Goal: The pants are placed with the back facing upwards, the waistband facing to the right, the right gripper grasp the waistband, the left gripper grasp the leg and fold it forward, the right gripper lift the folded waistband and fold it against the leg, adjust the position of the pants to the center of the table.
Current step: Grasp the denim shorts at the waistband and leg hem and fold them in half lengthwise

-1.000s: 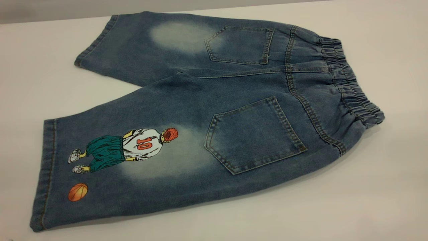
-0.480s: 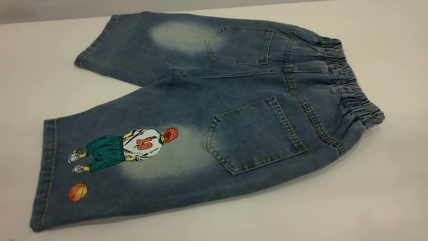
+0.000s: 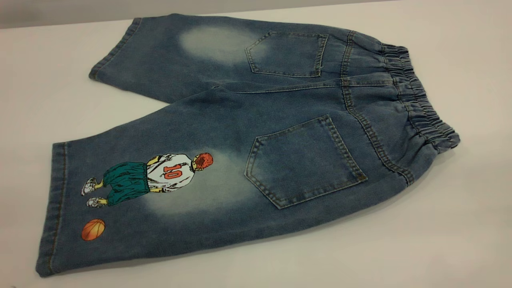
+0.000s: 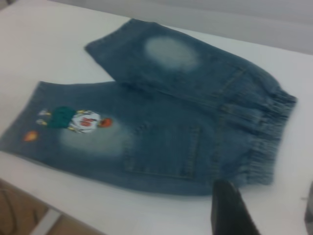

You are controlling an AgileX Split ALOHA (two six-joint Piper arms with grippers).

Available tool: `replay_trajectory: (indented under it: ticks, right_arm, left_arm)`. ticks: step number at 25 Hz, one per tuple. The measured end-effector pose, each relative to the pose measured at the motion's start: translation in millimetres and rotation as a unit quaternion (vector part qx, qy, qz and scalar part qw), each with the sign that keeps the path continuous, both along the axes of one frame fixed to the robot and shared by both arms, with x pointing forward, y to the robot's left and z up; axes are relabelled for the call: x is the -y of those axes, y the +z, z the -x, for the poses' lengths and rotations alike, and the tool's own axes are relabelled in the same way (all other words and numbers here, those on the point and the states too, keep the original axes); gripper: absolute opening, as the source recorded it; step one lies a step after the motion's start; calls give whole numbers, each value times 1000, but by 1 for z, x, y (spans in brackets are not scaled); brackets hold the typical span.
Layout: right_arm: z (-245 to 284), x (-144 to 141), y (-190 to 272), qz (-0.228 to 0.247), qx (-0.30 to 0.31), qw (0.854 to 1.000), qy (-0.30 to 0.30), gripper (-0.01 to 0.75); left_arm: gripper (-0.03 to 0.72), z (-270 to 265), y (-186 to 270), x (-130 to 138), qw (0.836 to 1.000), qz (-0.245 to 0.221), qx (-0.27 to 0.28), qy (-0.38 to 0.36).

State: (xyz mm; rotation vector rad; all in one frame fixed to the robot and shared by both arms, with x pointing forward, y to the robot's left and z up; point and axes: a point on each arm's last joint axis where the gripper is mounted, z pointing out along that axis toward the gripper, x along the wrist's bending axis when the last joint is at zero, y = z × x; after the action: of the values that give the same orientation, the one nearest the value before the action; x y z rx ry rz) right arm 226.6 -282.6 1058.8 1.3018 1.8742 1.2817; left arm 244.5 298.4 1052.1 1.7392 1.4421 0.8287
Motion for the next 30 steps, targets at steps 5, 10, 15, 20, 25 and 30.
replay_trajectory:
  ticks: [5,10,15,20,25,30]
  right_arm:
    - [1,-4,2,-25,-2,1000,16,288]
    - [1,-6,4,-37,3,999,20,288]
    - [0,-5,8,-44,23,999,15,288]
    - [-9,-7,17,-67,48,997,8,288]
    - [-38,-14,22,-75,12,997,-4,288]
    - [-84,-23,21,-91,-51,994,-31,288]
  left_arm:
    - [384,0,0,0,1000,0,0,0]
    - [384,0,0,0,1000,0,0,0]
    - [384,0,4,0,1000,14,12,8]
    - [384,-4,22,1,997,26,71,7]
    - [384,-31,39,4,998,15,62,1]
    - [384,-79,60,10,998,-27,49,-20]
